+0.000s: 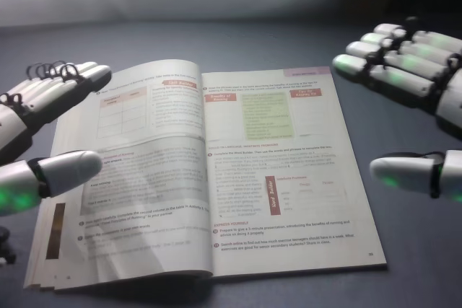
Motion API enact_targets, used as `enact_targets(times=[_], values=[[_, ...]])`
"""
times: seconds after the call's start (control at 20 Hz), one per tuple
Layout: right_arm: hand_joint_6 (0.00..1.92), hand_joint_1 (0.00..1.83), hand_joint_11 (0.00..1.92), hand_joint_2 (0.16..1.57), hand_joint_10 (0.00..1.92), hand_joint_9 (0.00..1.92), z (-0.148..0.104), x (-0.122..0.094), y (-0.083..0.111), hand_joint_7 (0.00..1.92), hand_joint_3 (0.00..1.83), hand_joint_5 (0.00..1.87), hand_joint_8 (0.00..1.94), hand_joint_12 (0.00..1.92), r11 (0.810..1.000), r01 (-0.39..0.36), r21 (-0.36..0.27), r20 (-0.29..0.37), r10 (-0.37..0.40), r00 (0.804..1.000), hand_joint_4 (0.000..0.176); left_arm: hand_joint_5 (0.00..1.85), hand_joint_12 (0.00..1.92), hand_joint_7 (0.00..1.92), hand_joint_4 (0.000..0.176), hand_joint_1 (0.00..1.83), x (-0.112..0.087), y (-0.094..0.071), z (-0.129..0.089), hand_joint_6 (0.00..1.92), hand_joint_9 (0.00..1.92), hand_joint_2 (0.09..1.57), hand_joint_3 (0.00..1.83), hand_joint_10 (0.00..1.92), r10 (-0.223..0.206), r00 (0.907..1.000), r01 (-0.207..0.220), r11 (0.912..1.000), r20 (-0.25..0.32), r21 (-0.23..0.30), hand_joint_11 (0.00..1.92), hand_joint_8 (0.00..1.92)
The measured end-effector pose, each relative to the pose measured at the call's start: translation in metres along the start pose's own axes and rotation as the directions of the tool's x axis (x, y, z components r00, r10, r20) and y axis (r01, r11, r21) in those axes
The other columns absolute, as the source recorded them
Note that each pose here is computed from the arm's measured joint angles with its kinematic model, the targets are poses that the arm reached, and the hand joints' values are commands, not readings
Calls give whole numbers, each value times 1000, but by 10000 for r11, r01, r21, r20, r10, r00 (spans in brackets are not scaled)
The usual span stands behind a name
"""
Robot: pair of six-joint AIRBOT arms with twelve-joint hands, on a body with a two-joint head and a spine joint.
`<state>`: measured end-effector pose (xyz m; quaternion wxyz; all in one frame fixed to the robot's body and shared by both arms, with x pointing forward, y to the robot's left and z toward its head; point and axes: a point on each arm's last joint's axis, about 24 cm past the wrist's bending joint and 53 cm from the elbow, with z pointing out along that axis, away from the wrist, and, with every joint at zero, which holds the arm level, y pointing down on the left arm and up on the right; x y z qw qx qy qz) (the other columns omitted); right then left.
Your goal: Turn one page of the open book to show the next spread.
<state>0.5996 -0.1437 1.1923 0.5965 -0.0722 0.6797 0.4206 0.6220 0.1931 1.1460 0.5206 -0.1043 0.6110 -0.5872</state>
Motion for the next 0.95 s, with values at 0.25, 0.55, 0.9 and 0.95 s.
enact_targets(times=[0.25, 0.55, 0.9, 0.95], values=[[0, 207, 18, 1238, 0, 0, -16, -30, 2, 0, 20, 0, 0, 9, 10000, 22, 3, 1194, -22, 9928, 0, 0, 0, 0, 50, 174, 3, 0, 2, 0, 0, 1336, 0, 0, -122, 9999, 121, 9999, 32, 62, 0, 0], [0, 456, 0, 1324, 61, 53, -37, -65, 6, 0, 0, 0, 0, 661, 9998, 168, -71, 2531, -145, 9673, 4, 0, 0, 0, 78, 323, -13, -8, 2, 0, 0, 1308, 0, 0, -122, 9983, 98, 9991, 578, 407, 0, 0], [0, 352, 0, 1383, 463, 0, -63, -104, 28, 42, 4, 0, 16, 1016, 9956, 622, -697, 4026, -289, 9149, 0, 16, 512, 42, 88, 523, -31, -32, 7, 4, 101, 1280, 4, 22, 8, 9917, -185, 9905, 1284, 1365, 0, 1], [0, 352, 0, 1383, 463, 0, -65, -109, 29, 42, 4, 0, 16, 1016, 9951, 676, -720, 4192, -313, 9074, 0, 16, 512, 42, 88, 523, -33, -33, 6, 4, 101, 1280, 4, 22, -4, 9907, -189, 9899, 1362, 1403, 0, 1]])
